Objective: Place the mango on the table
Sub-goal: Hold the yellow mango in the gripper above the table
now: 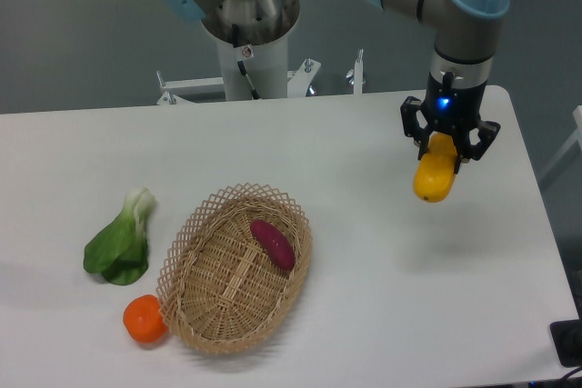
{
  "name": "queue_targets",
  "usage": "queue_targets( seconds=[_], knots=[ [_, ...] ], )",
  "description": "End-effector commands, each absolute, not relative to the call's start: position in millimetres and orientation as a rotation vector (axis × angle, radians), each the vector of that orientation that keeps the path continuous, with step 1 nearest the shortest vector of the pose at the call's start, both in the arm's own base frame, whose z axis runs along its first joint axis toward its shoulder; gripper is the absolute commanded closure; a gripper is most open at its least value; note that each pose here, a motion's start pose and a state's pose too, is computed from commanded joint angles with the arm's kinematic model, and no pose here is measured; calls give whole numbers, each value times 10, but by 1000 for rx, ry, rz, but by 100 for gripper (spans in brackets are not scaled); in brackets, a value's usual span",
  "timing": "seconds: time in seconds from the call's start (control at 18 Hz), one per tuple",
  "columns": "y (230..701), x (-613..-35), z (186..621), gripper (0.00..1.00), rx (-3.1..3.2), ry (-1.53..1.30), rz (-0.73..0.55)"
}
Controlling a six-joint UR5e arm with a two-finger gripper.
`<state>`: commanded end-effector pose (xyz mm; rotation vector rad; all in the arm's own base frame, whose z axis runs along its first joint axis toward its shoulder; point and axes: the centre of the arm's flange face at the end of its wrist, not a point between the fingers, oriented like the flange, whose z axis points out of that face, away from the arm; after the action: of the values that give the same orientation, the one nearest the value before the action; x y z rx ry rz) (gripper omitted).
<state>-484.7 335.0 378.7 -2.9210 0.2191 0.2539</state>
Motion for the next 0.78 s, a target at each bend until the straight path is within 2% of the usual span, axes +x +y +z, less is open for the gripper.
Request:
queue_targets(
  seconds=[0.78],
  knots=[
    [3418,-4855,3730,47,-2912,185,272]
  ],
)
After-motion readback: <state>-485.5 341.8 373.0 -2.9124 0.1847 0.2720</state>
